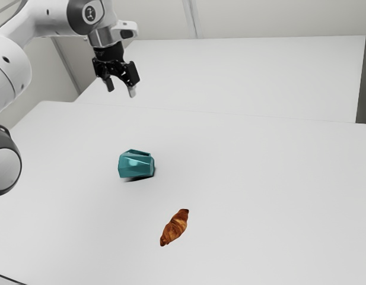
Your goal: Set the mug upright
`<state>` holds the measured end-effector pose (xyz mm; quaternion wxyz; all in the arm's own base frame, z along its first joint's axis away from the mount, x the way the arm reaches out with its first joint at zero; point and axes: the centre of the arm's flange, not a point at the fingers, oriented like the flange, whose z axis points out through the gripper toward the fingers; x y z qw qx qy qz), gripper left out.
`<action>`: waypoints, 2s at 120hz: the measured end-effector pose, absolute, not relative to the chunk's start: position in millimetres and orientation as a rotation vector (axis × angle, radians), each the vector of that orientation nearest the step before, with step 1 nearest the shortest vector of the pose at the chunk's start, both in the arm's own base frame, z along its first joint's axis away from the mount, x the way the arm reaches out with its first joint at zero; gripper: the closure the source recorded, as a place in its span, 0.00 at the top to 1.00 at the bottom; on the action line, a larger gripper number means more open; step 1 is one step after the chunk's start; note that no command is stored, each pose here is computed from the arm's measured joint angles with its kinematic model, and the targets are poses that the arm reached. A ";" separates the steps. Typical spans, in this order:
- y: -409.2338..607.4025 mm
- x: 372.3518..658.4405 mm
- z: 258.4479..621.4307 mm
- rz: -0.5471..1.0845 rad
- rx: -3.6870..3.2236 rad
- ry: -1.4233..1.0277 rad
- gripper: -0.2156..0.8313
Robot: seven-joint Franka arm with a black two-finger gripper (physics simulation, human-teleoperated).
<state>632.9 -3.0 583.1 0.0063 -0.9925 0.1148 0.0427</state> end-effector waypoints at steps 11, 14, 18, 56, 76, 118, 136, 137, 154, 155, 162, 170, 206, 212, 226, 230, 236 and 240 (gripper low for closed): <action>0.1 632.3 585.4 0.128 -3.105 0.353 0.79; 0.8 632.0 586.1 0.127 -3.105 0.351 0.79; 1.0 631.9 586.4 0.127 -3.104 0.351 0.79; 29.1 598.5 564.2 0.209 -3.155 0.274 0.79; 64.1 548.2 511.3 0.318 -3.256 0.105 0.79; 170.2 513.5 414.6 0.212 -3.495 -0.304 0.79; 126.8 542.1 381.3 0.097 -3.600 -0.168 0.79; 125.6 543.2 379.6 0.090 -3.605 -0.164 0.79; 123.8 555.9 357.0 -0.051 -3.679 -0.147 0.79; 124.1 556.4 356.0 -0.059 -3.682 -0.144 0.79; 128.5 558.1 351.3 -0.109 -3.692 -0.130 0.79; 135.5 558.6 347.2 -0.156 -3.696 -0.107 0.79; 151.4 559.4 317.8 -0.252 -3.714 0.007 0.79; 152.9 559.5 315.0 -0.274 -3.721 0.018 0.79; 156.8 559.1 304.8 -0.318 -3.750 0.018 0.79; 157.3 559.1 302.3 -0.331 -3.758 0.018 0.79; 157.3 559.2 297.7 -0.345 -3.770 0.021 0.79; 157.1 559.2 294.8 -0.352 -3.778 0.024 0.79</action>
